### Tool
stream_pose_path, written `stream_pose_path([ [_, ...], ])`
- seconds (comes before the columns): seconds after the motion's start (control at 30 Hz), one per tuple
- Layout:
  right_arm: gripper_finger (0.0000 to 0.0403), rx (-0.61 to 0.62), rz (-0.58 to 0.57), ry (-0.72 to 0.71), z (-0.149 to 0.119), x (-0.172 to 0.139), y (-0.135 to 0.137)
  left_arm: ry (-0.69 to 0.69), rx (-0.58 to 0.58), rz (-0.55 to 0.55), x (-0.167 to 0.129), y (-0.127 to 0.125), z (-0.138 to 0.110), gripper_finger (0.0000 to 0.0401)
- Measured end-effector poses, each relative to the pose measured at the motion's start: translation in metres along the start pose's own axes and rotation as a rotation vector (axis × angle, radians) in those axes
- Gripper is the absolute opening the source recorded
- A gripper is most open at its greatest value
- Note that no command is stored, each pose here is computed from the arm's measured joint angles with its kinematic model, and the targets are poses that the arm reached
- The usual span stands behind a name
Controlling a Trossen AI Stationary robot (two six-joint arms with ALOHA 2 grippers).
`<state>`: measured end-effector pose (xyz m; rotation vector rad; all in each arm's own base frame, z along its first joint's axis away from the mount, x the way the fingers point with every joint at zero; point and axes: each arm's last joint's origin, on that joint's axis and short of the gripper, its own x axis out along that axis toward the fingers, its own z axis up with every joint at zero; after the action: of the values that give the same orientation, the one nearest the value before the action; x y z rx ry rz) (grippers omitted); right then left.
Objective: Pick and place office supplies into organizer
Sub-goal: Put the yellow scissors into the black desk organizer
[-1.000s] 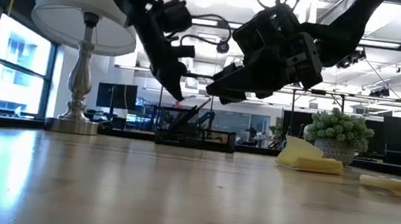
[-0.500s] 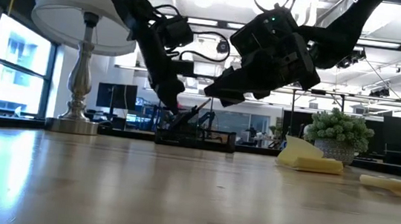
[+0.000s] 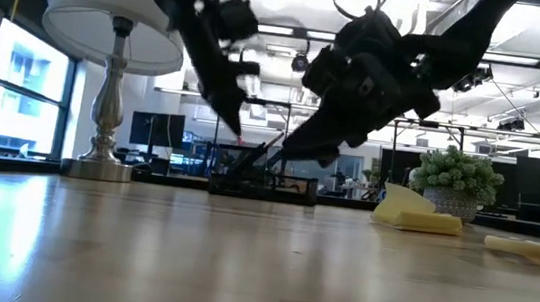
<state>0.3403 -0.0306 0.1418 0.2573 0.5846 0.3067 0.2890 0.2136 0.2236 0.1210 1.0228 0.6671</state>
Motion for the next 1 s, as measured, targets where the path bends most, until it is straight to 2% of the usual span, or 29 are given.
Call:
stream_pose_path([
  [0.1, 0.0124, 0.056, -0.107, 0.031, 0.003, -0.009, 0.004, -0.121, -0.036, -0.145, -0.026, -0.005, 0.009, 0.0240],
  [0.2, 0.0124, 0.059, -0.228, 0.077, 0.008, -0.025, 0.019, -0.283, -0.059, -0.288, -0.045, -0.014, 0.012, 0.0208],
  [0.37, 0.0124, 0.076, -0.425, 0.197, 0.009, -0.061, 0.049, -0.512, -0.110, -0.465, -0.052, -0.039, 0.010, 0.0153],
  [0.53, 0.0124, 0.112, -0.537, 0.260, 0.004, -0.079, 0.069, -0.746, -0.111, -0.613, -0.056, -0.067, 0.005, 0.0113],
  [0.63, 0.0124, 0.186, -0.582, 0.239, 0.002, -0.078, 0.077, -0.847, -0.089, -0.662, -0.057, -0.078, -0.003, 0.0094],
  [0.7, 0.0124, 0.204, -0.663, 0.206, 0.001, -0.078, 0.080, -0.885, -0.074, -0.687, -0.057, -0.080, -0.007, 0.0083],
  [0.73, 0.0124, 0.208, -0.735, 0.185, 0.000, -0.079, 0.080, -0.898, -0.068, -0.691, -0.057, -0.080, -0.007, 0.0077],
  [0.83, 0.0120, 0.239, -1.055, 0.092, -0.002, -0.089, 0.073, -0.882, -0.072, -0.669, -0.054, -0.077, -0.009, 0.0063],
  [0.9, 0.0113, 0.235, -1.186, 0.043, -0.001, -0.093, 0.064, -0.881, -0.077, -0.690, -0.054, -0.076, -0.009, 0.0054],
  [0.93, 0.0107, 0.249, -1.207, 0.044, -0.002, -0.094, 0.058, -0.892, -0.081, -0.700, -0.054, -0.074, -0.009, 0.0050],
  [1.0, 0.0096, 0.332, -1.173, 0.074, -0.006, -0.092, 0.043, -0.917, -0.069, -0.727, -0.055, -0.070, -0.008, 0.0043],
])
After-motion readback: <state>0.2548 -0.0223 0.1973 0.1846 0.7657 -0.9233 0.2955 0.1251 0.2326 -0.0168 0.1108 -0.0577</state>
